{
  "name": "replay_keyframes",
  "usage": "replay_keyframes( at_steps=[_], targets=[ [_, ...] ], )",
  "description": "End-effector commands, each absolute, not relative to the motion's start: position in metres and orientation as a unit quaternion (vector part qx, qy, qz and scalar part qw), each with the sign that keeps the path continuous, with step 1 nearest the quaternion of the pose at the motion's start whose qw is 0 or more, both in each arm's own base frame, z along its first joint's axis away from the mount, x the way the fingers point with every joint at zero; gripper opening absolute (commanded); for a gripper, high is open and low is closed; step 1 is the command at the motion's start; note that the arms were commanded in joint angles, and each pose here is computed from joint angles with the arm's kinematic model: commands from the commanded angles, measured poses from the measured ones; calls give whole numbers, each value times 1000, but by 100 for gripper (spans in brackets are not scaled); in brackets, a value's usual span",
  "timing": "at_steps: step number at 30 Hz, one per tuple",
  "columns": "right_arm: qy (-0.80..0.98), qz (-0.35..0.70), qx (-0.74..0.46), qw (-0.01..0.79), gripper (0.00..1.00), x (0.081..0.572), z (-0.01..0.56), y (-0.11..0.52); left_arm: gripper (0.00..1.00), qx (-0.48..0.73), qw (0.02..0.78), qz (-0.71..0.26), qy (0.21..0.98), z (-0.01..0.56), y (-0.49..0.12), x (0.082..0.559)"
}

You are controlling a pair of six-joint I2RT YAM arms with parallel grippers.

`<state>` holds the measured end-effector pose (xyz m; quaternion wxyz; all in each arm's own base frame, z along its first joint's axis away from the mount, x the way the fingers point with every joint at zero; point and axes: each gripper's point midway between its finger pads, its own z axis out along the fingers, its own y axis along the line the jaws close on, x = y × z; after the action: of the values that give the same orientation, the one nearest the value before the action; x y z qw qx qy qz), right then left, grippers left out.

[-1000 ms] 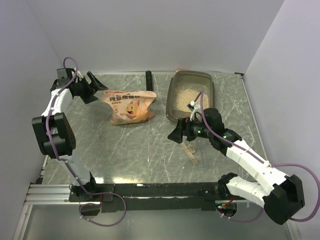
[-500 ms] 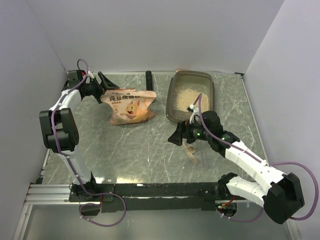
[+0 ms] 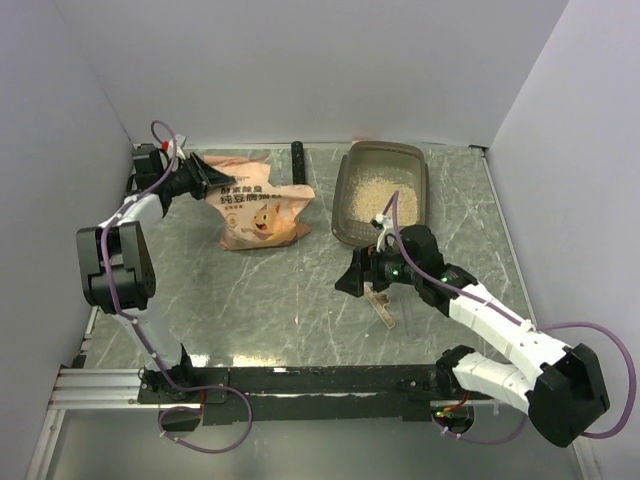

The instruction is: Fill the litter box with clean litter

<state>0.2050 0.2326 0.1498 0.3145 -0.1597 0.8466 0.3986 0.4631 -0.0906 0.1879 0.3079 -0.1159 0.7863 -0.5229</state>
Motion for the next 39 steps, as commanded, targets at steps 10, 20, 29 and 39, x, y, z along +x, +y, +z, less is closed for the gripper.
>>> replay_keyframes(
  at_steps=[10,20,29,39],
  targets=[
    [760,343,-280,476,99,269,253,269,1,96,434,-576,686,264,-108,405],
    [682,331,-442,480,100,305,286,316,1,206,463,-619,600,277,-131,311],
    [582,393,-546,457,100,312,289,362,1,243,437,-625,599,281,-150,282],
    [566,408,-560,448,99,332,285,384,1,272,428,-626,593,284,-162,271]
  ],
)
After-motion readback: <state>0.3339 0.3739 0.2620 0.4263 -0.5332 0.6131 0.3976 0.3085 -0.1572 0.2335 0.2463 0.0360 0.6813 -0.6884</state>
